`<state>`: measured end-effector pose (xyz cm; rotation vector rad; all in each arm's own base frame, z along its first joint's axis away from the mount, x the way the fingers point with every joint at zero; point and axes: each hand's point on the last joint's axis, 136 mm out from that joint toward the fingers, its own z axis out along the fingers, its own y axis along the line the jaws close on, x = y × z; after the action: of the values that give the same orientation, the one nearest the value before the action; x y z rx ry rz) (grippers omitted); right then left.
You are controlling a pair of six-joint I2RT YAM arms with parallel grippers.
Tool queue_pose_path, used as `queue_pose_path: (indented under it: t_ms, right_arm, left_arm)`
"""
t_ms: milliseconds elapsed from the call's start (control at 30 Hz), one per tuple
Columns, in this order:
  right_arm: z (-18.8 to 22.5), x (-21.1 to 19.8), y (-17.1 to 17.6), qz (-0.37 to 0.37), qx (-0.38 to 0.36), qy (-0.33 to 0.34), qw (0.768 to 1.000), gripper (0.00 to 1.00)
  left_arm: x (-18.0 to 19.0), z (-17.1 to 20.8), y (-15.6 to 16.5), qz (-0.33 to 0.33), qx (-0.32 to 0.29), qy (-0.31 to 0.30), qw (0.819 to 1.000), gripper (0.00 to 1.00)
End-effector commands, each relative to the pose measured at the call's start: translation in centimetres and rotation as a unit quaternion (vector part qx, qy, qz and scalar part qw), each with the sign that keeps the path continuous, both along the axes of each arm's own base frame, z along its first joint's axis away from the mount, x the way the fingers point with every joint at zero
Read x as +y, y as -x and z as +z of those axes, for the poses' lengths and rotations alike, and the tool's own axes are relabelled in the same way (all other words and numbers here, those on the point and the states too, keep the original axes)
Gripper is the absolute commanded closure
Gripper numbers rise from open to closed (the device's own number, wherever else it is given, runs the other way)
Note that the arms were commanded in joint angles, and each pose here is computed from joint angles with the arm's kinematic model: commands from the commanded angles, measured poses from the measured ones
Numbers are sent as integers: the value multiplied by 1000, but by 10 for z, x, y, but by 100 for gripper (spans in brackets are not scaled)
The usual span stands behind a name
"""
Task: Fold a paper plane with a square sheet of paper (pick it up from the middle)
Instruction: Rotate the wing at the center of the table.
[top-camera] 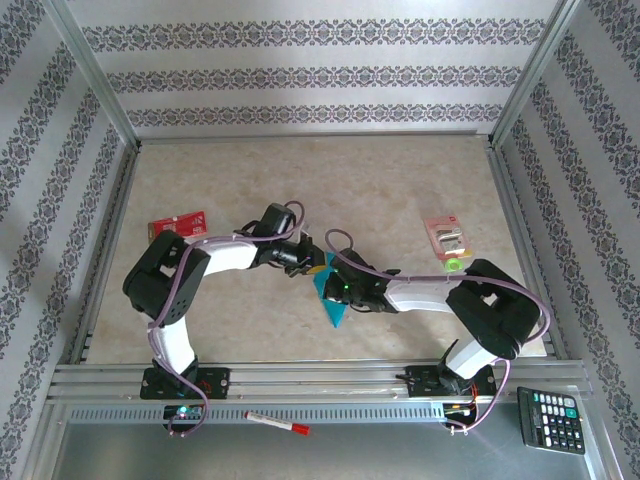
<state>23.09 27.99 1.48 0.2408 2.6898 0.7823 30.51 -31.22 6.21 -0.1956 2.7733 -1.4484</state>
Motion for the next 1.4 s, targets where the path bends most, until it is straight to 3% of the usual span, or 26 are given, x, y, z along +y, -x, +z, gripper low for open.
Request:
queue_pose_path:
  t_ms: [0,367,633,1100,1233,1367]
  right_arm:
    - [-13,2,0,-43,8,-7,999,100]
    - [46,6,-6,12,-62,-27,998,88]
    - [63,-42,-7,75,-14,-35,996,77]
    - [59,-89,-23,13,28,-59,998,74]
    - [46,-91,-18,-2,37,-64,997,73]
    - [41,-92,-17,9,33,-52,998,70]
  left_arm:
    - [-4,-15,2,-23,15,-16,999,90]
    - [22,-44,-7,-95,3,-67,993,95]
    - [33,-37,-13,-194,-55,-75,976,95]
    - [-5,-59,-11,-308,-55,-95,945,93]
    - [-24,-44,-24,-318,-79,-80,941,89]
    - [-31,-4,-41,-271,-138,-71,950,82]
